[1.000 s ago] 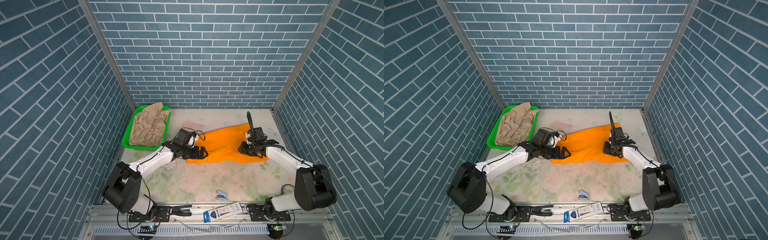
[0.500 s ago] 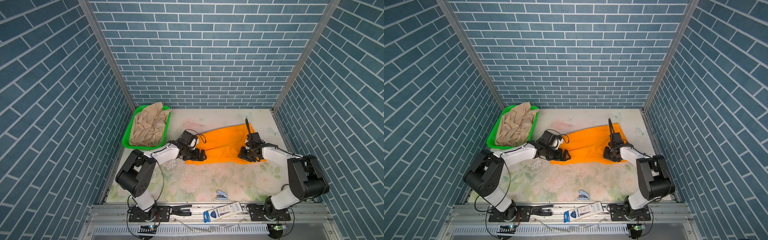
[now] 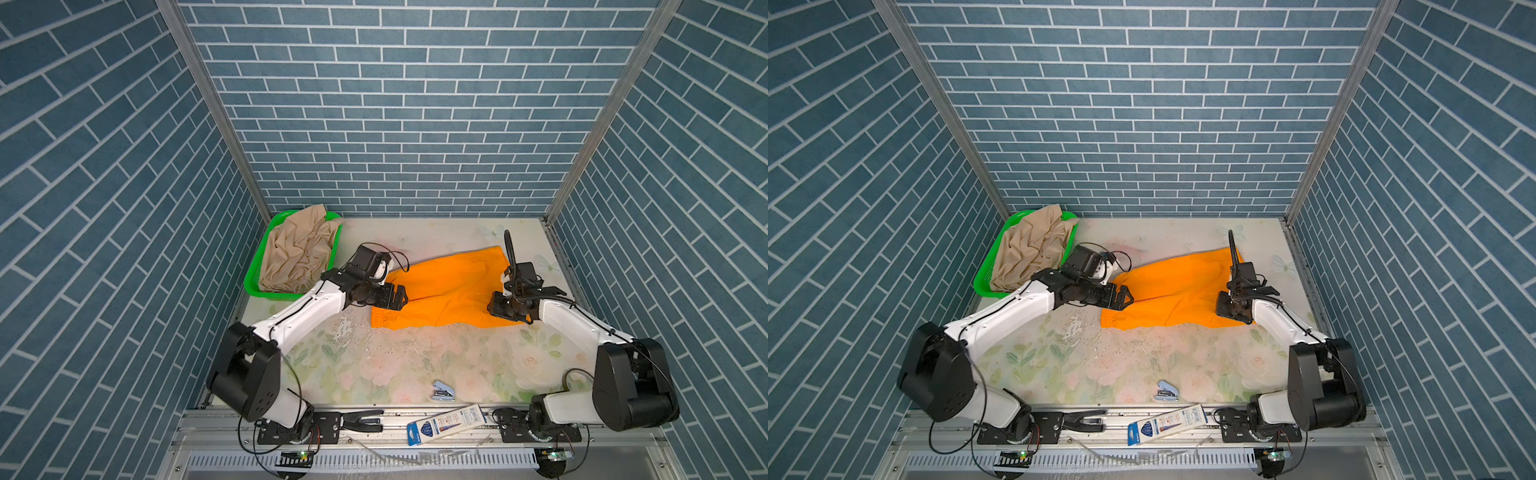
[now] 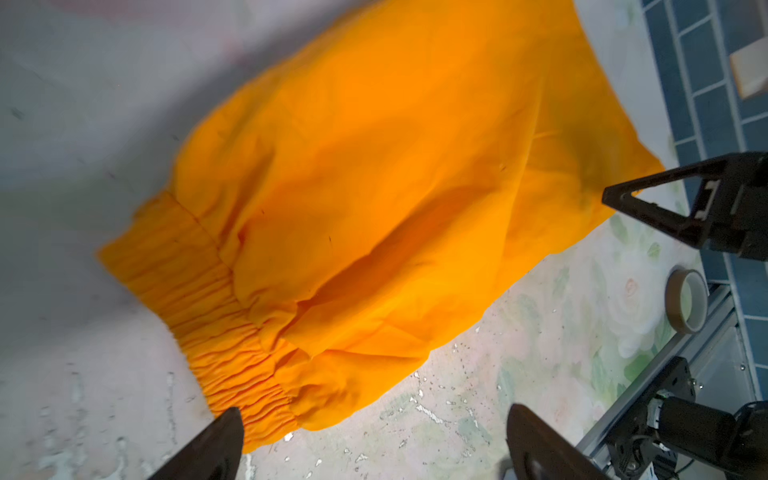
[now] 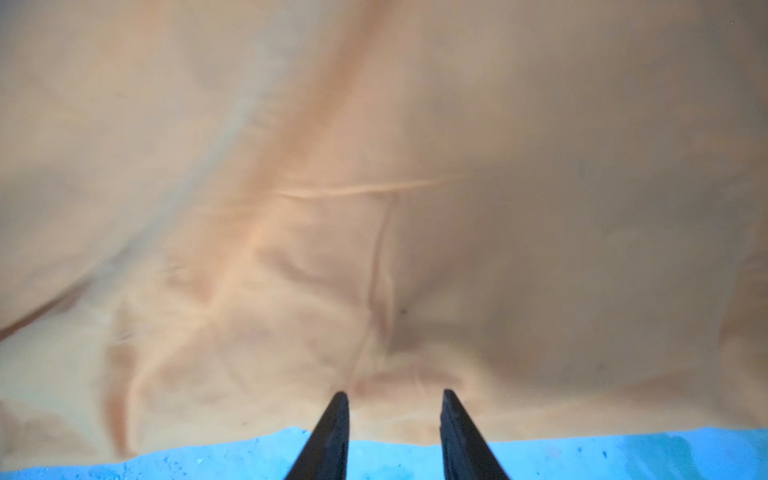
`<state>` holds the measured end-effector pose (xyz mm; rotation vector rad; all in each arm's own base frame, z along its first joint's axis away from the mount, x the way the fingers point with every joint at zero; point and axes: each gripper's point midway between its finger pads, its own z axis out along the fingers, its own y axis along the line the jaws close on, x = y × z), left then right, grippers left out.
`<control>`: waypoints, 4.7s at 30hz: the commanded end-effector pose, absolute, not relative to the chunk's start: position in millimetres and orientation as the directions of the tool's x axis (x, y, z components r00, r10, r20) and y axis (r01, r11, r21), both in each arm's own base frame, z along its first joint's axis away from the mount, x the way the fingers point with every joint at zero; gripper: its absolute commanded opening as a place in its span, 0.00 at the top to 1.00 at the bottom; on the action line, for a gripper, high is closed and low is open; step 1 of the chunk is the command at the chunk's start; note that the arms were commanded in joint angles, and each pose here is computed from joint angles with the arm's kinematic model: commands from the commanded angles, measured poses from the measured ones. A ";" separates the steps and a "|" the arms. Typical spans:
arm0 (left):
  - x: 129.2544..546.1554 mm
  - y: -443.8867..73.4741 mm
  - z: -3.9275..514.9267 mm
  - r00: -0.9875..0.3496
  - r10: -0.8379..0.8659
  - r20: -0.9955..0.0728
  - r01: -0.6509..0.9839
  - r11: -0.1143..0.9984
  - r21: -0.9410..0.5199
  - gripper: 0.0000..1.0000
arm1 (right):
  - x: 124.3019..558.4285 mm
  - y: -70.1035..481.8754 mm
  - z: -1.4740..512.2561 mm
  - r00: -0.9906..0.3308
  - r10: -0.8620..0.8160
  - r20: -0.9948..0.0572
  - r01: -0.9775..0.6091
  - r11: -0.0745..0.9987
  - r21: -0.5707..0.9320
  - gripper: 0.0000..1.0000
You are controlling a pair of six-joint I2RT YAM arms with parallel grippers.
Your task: Fold and stack the shorts
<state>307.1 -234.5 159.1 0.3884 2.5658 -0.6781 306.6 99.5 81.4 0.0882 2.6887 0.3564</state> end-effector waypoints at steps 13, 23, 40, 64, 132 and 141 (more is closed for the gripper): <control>303.7 -71.2 255.4 -0.688 -0.249 -0.682 0.015 0.934 -0.357 0.00 | 279.7 363.2 137.6 -0.412 -0.610 -0.677 -0.813 0.582 -0.029 0.56; 268.2 -31.4 218.7 -0.698 -0.378 -0.608 -0.152 0.908 -0.390 0.00 | 234.0 426.0 102.2 -0.117 -0.801 -0.587 -0.929 0.297 -0.220 0.50; 259.0 -10.3 189.5 -0.697 -0.421 -0.580 -0.245 0.900 -0.359 0.00 | 230.1 426.8 58.7 0.117 -0.931 -0.346 -0.881 0.063 -0.468 0.44; 267.1 -33.6 161.5 -0.772 -0.436 -0.463 -0.206 0.860 -0.466 0.00 | 251.2 434.8 31.4 0.052 -0.902 -0.429 -0.852 0.184 -0.490 1.00; 291.1 -181.1 169.3 -0.958 0.031 -0.285 0.180 0.839 -0.513 1.00 | 267.1 274.1 129.0 -0.555 -0.355 -0.752 -0.696 0.693 0.187 1.00; 305.3 -178.8 191.0 -0.943 0.098 -0.317 0.241 0.859 -0.451 1.00 | 250.6 348.0 61.2 -0.642 -0.427 -0.636 -0.756 0.491 0.434 1.00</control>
